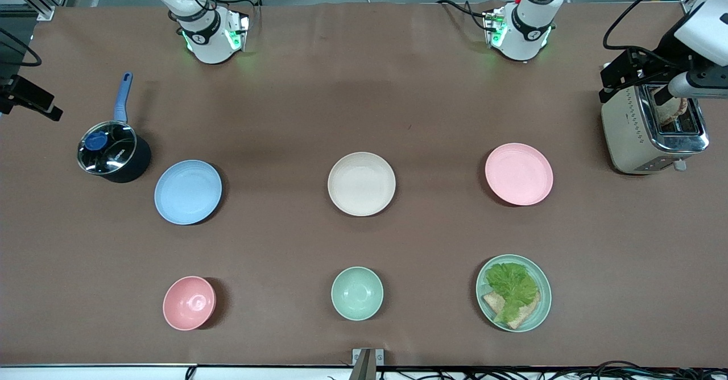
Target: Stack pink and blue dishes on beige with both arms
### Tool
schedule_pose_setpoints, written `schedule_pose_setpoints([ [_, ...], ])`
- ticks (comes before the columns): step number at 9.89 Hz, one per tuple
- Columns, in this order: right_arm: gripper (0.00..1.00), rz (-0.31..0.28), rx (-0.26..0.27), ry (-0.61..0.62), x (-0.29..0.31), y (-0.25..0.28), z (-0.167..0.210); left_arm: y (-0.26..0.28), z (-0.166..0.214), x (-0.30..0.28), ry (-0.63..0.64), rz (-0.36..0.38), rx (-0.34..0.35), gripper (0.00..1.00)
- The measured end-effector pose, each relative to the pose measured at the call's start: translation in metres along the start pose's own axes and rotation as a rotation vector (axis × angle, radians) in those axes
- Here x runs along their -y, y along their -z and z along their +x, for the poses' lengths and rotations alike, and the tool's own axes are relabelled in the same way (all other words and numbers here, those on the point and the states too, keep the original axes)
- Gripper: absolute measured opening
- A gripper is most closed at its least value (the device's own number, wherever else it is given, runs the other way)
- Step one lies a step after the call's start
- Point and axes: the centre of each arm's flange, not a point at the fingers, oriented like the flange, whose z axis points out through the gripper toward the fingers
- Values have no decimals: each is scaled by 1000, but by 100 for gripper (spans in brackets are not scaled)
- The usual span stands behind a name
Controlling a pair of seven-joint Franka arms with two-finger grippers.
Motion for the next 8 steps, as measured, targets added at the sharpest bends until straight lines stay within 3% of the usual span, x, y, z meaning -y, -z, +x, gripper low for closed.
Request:
schedule_pose_setpoints([
  [6, 100, -3, -1, 1, 0, 0, 0, -4, 4, 18, 42, -21, 8, 100],
  [8, 100, -4, 28, -5, -4, -15, 7, -22, 12, 40, 83, -38, 25, 100],
])
